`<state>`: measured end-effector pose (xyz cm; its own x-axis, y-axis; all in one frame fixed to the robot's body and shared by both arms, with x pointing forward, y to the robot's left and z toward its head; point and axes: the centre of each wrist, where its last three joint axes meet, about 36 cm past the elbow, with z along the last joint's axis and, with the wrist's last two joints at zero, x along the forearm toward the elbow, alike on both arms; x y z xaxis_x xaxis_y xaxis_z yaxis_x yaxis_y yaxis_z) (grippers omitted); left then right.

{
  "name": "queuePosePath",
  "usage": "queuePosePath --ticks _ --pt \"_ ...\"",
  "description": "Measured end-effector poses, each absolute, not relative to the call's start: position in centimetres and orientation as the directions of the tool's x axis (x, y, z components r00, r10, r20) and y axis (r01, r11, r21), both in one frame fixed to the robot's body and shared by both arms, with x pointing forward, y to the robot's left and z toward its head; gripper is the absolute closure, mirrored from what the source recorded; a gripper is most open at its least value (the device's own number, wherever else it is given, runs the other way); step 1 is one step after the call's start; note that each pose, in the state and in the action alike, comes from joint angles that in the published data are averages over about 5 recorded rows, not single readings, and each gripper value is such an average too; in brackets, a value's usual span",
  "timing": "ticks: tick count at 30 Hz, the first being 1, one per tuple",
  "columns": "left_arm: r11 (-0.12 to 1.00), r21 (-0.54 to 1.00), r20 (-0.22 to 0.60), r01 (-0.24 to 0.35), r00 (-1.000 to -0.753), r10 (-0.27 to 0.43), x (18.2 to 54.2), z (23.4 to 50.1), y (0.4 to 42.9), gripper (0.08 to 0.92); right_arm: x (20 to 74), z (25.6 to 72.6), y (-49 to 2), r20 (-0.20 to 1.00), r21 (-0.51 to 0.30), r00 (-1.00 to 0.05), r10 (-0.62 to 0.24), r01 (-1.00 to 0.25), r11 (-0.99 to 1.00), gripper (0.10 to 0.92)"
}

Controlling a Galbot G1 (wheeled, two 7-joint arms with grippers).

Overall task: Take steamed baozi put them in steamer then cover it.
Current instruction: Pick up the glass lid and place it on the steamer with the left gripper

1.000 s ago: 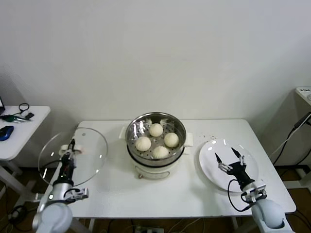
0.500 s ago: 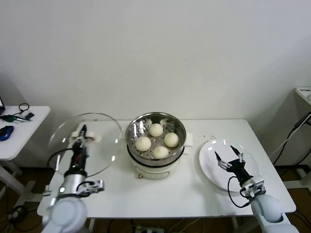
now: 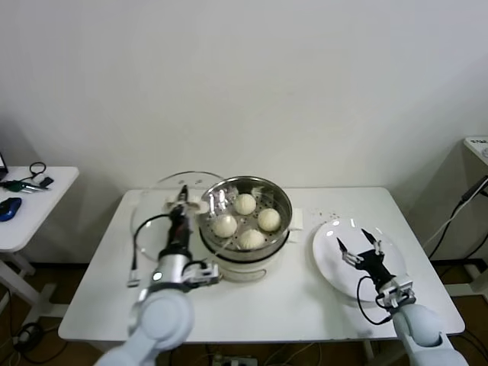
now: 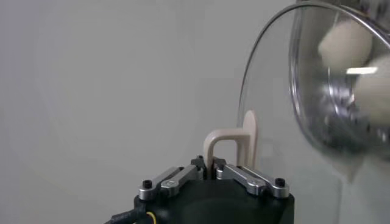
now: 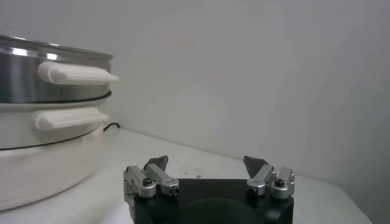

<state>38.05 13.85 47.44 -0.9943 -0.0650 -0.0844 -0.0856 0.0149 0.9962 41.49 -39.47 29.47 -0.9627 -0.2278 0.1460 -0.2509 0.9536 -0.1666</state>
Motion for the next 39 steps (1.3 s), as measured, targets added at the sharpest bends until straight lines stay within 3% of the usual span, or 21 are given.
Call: queuePosePath --ticks 11,19,30,39 --pt "0.059 0.997 -0.051 -0.05 -0.999 0.014 41.1 47.4 5.9 0.85 41.2 29.4 -40.5 0.147 -0.181 -0.967 -0.21 -0.235 0.955 0.2" --pt "0.057 0.998 -0.037 -0.035 -0.999 0.029 43.7 47.0 1.7 0.85 41.1 29.4 -40.7 0.144 -0.186 -0.968 -0.206 -0.231 0.955 0.2" --pt "-0.008 1.0 0.018 0.018 -1.0 -0.011 46.1 44.2 0.4 0.85 40.8 29.2 -41.2 0.147 -0.189 -0.968 -0.204 -0.23 0.955 0.2" --pt "-0.016 0.999 0.034 0.035 -0.999 -0.03 47.0 43.6 0.1 0.85 41.0 29.3 -41.1 0.145 -0.195 -0.968 -0.207 -0.233 0.953 0.2"
